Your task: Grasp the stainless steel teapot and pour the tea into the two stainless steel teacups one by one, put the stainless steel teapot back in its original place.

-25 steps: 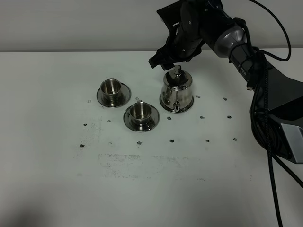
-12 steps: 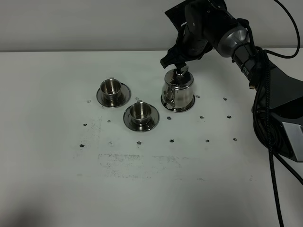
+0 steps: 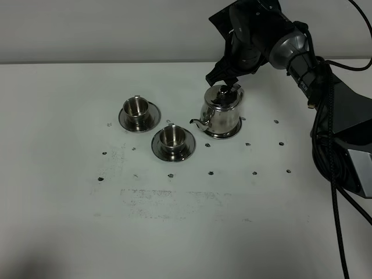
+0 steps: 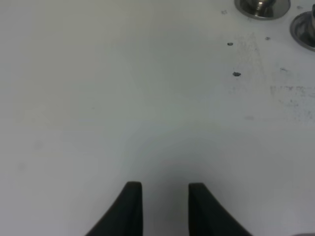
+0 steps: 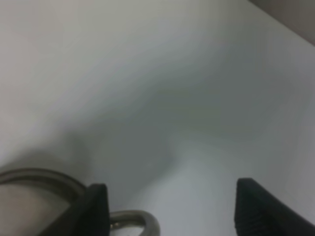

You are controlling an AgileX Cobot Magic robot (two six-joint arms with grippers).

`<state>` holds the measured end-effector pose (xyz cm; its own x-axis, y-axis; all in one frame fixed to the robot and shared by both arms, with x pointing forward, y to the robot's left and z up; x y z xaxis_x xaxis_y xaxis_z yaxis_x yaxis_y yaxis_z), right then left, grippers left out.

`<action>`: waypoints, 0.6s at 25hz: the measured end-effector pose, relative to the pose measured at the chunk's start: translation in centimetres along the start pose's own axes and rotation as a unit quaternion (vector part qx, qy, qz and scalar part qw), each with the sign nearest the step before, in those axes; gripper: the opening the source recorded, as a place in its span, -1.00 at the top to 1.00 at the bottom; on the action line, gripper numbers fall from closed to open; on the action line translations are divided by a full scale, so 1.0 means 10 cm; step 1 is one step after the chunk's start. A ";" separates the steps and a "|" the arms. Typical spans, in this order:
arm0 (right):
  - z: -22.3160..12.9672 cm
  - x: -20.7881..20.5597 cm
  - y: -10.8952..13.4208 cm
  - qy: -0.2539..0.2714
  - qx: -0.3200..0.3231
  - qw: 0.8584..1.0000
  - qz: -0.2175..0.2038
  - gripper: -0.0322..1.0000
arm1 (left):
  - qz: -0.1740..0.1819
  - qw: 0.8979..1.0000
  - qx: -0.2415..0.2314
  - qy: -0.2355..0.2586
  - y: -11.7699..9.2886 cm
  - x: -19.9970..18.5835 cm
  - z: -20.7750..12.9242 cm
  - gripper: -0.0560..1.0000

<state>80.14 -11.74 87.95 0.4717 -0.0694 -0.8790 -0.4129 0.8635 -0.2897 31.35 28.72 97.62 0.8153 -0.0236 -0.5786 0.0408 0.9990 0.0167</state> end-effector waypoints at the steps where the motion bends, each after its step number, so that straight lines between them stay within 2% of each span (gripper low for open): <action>1: 0.01 -0.01 -0.01 -0.001 0.000 1.000 -0.002 -0.09 | 0.000 1.000 0.000 0.000 0.00 0.00 0.00 0.35; 7: 0.06 -0.06 -0.04 -0.011 0.002 1.000 -0.006 -0.09 | 0.000 1.000 0.000 0.000 0.00 0.00 0.00 0.35; 12: 0.14 -0.29 -0.02 -0.031 0.013 0.999 0.015 -0.09 | 0.000 1.000 0.000 0.000 0.00 0.00 0.00 0.35; 15: 0.21 -0.52 -0.02 -0.060 0.027 0.997 0.041 -0.09 | 0.000 1.000 0.000 0.000 0.00 0.00 0.00 0.35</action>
<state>79.40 -10.47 93.38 0.5286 0.0602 -0.8468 -0.4126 0.8899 -0.1943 31.35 28.72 97.62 0.8153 -0.0236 -0.5786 0.0403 0.9991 0.0160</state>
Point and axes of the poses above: a point on each arm's last joint axis where the gripper is mounted, x pointing out along that axis toward the gripper, y along the wrist's bending axis when the last joint is at zero, z = x × y, the point moved 10 cm from there along x, pointing out along that axis toward the gripper
